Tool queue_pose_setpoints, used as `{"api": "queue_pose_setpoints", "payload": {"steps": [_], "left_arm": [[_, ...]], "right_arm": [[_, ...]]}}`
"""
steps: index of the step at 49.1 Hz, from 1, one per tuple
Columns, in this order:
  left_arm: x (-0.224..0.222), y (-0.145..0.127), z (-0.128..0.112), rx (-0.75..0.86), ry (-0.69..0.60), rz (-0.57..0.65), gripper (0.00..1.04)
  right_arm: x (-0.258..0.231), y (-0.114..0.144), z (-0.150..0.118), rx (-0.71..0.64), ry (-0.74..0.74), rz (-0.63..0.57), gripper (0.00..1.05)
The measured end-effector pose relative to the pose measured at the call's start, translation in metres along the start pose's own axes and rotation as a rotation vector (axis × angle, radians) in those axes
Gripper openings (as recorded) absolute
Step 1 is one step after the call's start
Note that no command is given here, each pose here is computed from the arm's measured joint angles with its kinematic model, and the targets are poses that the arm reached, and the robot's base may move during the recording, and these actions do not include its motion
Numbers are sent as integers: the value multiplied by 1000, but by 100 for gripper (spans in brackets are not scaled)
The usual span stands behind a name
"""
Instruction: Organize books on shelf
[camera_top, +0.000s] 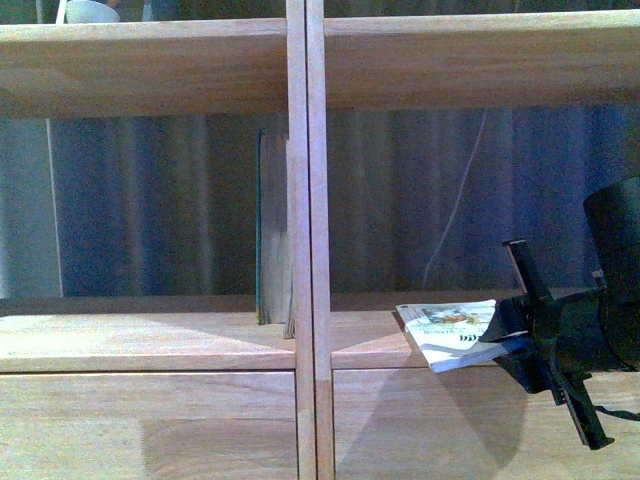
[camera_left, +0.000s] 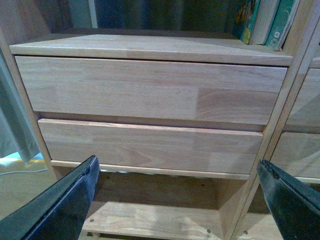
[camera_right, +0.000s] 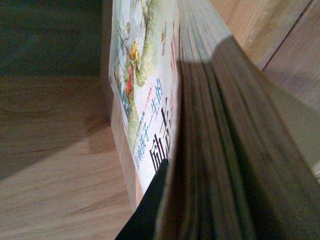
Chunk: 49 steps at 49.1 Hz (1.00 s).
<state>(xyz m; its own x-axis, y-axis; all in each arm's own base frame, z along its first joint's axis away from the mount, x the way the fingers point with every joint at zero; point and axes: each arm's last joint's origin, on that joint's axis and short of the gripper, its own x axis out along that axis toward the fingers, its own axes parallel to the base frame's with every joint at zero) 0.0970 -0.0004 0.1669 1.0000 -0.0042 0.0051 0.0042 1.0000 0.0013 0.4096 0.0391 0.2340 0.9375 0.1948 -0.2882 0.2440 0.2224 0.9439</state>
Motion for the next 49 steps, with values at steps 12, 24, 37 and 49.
{"api": "queue_pose_setpoints", "payload": {"steps": [12, 24, 37, 49], "left_arm": [[0, 0, 0, 0, 0, 0, 97], [0, 0, 0, 0, 0, 0, 97], [0, 0, 0, 0, 0, 0, 97], [0, 0, 0, 0, 0, 0, 97]], "right_arm": [[-3, 1, 0, -20, -3, 6, 7], [-11, 0, 1, -48, 1, 18, 7], [-36, 14, 9, -108, 43, 88, 7], [-95, 41, 22, -214, 120, 227, 7]]}}
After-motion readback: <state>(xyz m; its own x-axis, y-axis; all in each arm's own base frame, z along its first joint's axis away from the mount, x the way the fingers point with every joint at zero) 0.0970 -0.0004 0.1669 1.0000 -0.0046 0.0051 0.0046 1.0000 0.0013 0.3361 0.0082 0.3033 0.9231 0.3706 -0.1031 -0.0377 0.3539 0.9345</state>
